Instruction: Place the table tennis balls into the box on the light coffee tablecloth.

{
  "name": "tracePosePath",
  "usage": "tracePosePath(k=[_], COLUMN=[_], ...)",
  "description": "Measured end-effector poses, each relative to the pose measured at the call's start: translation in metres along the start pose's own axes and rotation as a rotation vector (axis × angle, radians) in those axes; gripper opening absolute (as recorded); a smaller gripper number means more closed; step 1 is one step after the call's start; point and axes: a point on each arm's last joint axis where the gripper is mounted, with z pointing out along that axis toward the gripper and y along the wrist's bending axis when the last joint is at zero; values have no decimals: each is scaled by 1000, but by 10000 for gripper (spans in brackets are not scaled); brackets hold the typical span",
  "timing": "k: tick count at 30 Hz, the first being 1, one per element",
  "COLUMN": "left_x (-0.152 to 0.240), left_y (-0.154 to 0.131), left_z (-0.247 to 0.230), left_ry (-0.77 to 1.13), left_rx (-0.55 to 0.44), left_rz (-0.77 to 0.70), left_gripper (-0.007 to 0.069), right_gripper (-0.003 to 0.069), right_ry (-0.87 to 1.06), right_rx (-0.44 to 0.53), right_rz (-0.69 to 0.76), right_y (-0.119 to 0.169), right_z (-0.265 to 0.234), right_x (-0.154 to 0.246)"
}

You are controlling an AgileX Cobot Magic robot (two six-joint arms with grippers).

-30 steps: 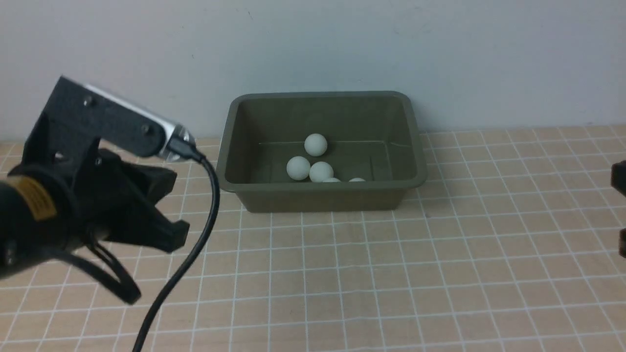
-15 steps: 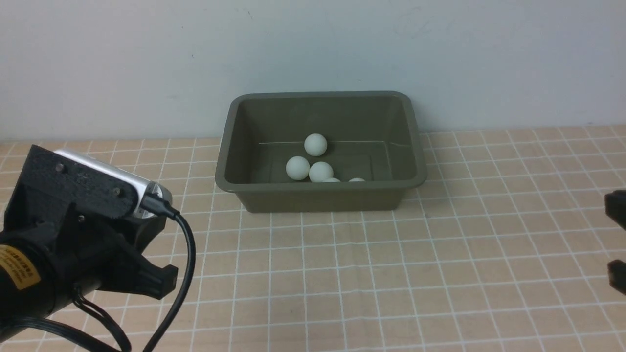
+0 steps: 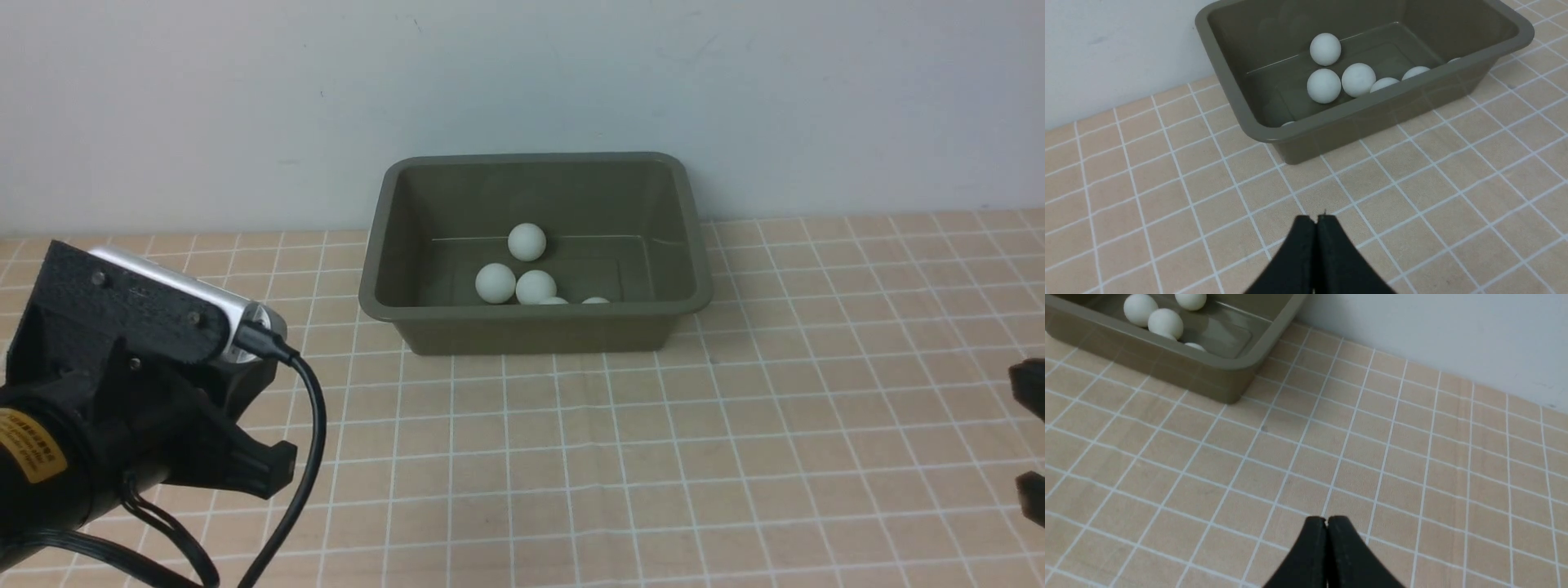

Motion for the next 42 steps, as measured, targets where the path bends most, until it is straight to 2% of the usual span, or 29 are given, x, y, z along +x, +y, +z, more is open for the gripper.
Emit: tracePosePath(k=[4, 8, 14, 22, 31, 42], left_x=[-1, 1, 48, 101, 137, 149], left_y=[0, 8, 33, 31, 20, 18], left_z=[-3, -15, -47, -75, -83, -79], left_ry=[-10, -40, -26, -123, -274, -176], left_rx=[-2, -52, -255, -425, -464, -444], left_rz=[15, 101, 46, -15, 5, -4], left_gripper=[-69, -69, -69, -69, -69, -69], right_gripper=[-19, -19, -19, -19, -19, -19], right_ry=[6, 10, 39, 43, 43, 51], right_rx=[-1, -2, -8, -9, -9, -10], right_rz=[0, 0, 0, 0, 0, 0], right_y=[0, 0, 1, 1, 1, 1], right_z=[0, 0, 0, 0, 0, 0], right_x=[1, 1, 4, 4, 4, 5])
